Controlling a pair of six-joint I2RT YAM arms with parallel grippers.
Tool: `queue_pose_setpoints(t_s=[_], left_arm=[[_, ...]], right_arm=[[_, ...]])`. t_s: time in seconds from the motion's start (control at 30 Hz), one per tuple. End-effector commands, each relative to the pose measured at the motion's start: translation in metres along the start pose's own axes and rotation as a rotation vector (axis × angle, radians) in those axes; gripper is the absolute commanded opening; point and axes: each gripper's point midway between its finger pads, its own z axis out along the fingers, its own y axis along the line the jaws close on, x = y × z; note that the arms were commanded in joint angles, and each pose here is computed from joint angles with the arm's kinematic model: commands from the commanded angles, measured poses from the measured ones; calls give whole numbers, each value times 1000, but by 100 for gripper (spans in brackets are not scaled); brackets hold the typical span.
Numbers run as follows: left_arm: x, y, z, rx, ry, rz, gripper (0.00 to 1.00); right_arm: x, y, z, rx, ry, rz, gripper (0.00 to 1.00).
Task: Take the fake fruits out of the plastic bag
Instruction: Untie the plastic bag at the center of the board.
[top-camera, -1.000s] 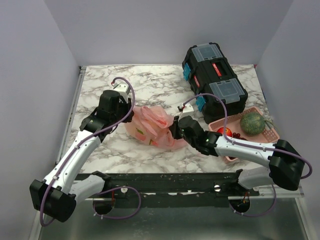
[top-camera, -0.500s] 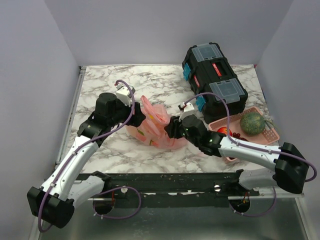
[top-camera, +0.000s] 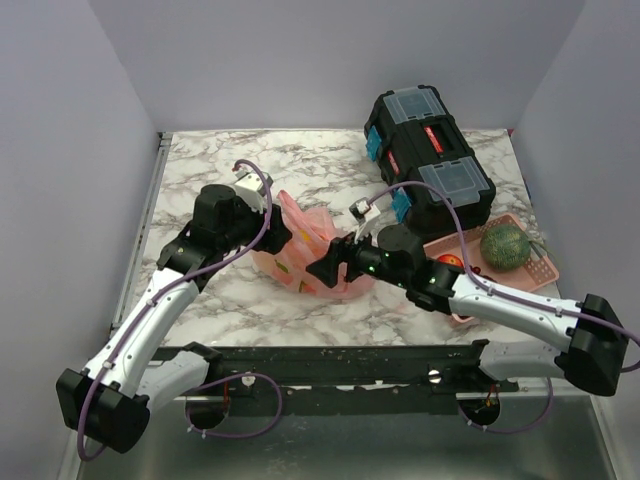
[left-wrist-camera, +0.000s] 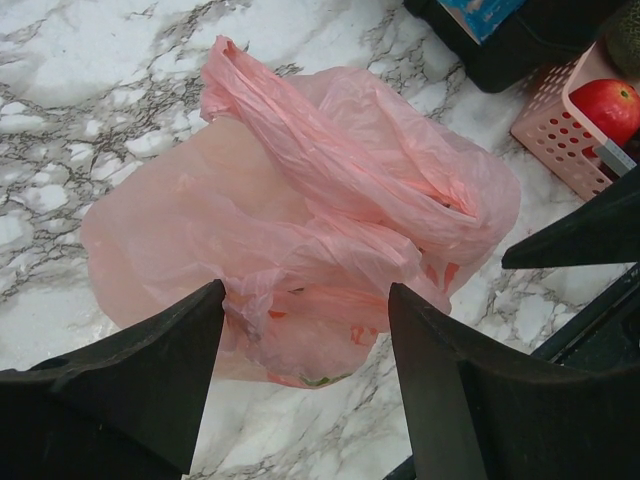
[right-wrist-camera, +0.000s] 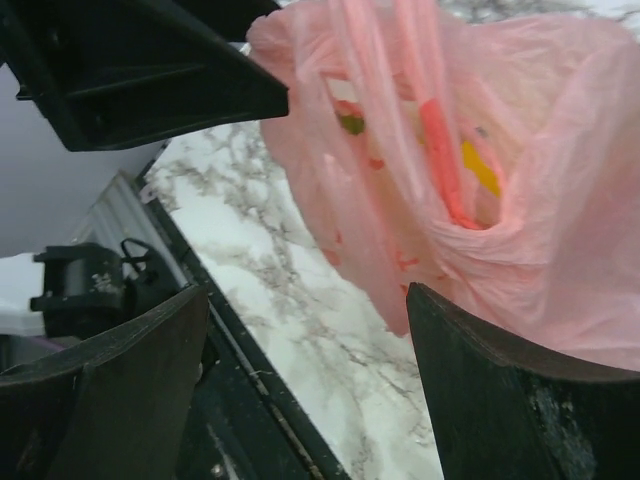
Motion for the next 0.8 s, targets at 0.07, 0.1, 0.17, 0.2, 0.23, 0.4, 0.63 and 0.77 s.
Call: queue_pose_setpoints(t_s=[0.07, 0.1, 0.17, 0.2, 0.23, 0.4, 0.63, 0.77], left_arm=[[-2, -5, 3, 34, -3, 13, 68], [-1, -5, 3, 34, -3, 12, 69], [-2, -6, 3, 38, -4, 12, 69], [-1, -7, 2, 41, -3, 12, 69], [-1, -7, 3, 43, -3, 11, 69], [-2, -9, 1, 53, -7, 10, 69], [-11, -33, -24, 113, 23, -105, 74], [-13, -39, -50, 107, -28, -78, 76]], right_arm=[[28, 4, 16, -48, 84, 74, 78], [33, -4, 19, -4, 95, 81, 76], [41, -19, 24, 68, 101, 92, 74], [45, -25, 26, 98, 102, 99, 73], [47, -30, 29, 119, 100, 105, 71], [51, -32, 50, 135, 114, 128, 54], [34, -1, 60, 6, 105, 171, 19], [18, 31, 57, -135, 88, 220, 13]])
